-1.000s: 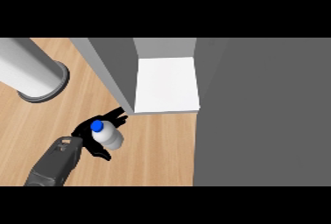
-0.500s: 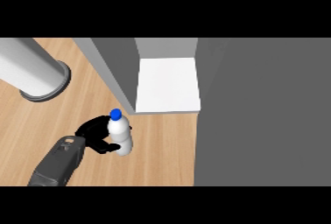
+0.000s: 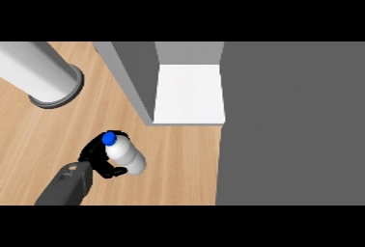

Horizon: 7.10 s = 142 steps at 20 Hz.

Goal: Pick up the bottled water, place it into the cabinet and close the cabinet

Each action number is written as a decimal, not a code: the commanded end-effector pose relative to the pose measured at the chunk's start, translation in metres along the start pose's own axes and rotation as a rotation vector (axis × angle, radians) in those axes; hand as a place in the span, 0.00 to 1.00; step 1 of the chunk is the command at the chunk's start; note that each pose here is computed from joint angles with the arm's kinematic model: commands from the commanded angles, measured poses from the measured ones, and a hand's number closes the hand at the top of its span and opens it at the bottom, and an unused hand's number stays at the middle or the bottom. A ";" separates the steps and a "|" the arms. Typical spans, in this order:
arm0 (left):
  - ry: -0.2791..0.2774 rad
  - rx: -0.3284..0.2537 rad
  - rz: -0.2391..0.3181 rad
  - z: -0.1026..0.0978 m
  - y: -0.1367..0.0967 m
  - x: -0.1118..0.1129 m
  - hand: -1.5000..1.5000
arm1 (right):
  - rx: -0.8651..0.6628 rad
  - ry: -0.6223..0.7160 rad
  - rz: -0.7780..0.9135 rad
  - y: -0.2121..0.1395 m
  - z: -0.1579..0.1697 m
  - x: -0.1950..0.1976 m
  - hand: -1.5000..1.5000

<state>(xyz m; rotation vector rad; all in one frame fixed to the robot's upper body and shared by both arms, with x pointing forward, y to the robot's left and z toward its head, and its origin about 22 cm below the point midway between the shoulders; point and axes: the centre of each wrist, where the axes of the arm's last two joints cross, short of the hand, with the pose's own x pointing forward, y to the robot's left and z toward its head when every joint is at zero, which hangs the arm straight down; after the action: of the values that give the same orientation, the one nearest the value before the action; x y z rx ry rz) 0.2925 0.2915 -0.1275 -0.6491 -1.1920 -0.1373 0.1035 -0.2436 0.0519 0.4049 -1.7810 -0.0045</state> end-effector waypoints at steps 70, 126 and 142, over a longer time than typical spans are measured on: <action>-0.475 0.588 -0.450 -0.160 -0.207 0.185 1.00 | 0.058 0.009 -0.060 -0.003 -0.024 -0.019 0.00; -0.692 0.492 -0.430 -0.162 -0.136 0.140 0.00 | 0.048 0.004 -0.037 0.017 -0.014 -0.015 0.00; -0.690 0.313 -0.240 -0.122 -0.162 0.107 0.00 | -0.001 0.020 -0.026 0.019 0.000 -0.011 0.00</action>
<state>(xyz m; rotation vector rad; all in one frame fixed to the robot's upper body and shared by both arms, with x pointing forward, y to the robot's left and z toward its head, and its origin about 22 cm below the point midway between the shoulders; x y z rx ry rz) 0.3888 0.0918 0.0287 -0.2725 -1.9413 -0.0431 0.0999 -0.2232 0.0434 0.4353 -1.7614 -0.0214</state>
